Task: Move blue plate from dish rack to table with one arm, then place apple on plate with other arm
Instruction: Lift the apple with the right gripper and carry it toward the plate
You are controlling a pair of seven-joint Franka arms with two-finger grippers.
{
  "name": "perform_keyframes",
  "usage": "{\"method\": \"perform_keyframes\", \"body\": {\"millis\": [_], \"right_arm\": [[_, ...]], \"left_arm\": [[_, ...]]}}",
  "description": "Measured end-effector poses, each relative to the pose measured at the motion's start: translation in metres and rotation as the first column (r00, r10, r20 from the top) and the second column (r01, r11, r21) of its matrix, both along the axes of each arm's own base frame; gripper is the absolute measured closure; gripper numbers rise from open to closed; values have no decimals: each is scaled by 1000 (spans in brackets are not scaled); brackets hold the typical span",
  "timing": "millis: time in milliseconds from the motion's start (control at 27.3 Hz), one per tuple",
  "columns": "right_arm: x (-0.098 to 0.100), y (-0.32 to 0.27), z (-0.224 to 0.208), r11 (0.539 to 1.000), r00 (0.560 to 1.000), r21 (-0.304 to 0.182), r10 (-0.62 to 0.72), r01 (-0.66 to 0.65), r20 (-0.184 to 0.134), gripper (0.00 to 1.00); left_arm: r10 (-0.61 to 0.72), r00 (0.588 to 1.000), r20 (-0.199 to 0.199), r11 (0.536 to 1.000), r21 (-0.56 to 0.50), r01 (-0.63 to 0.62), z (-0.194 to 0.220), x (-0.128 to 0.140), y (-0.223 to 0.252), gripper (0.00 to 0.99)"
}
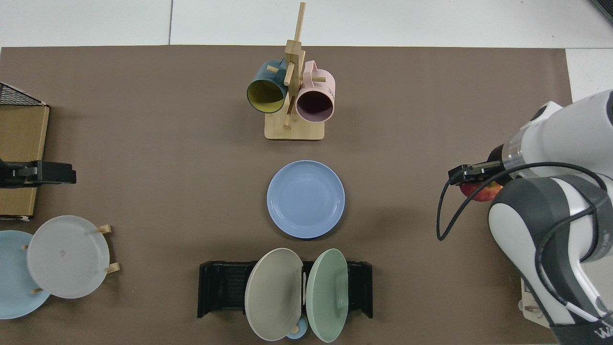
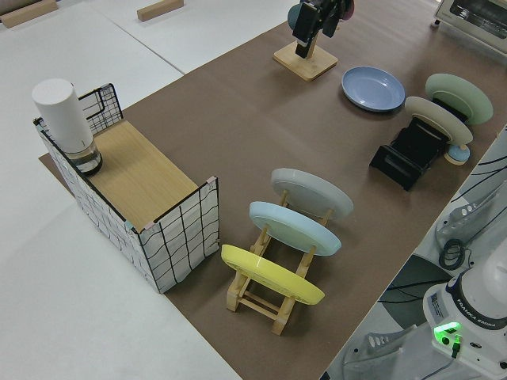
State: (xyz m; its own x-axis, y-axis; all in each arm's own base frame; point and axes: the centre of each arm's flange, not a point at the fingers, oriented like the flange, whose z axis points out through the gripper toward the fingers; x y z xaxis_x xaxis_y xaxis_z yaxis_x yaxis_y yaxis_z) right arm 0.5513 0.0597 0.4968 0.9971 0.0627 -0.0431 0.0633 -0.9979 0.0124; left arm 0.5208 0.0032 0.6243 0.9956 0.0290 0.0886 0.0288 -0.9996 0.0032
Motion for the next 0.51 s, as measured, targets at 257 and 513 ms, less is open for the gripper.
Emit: {"method": "perform_keyframes", "body": {"millis": [257,513], "right_arm": [[-4,30,0,1000,1000,0,14,-14,3,242],[-15,118,-6,999,999,-1,-42,42,8,242]], "left_arm": [[0,1000,0,1000,0,0,0,0,0,0],[0,1000,0,1000,0,0,0,0,0,0]]}}
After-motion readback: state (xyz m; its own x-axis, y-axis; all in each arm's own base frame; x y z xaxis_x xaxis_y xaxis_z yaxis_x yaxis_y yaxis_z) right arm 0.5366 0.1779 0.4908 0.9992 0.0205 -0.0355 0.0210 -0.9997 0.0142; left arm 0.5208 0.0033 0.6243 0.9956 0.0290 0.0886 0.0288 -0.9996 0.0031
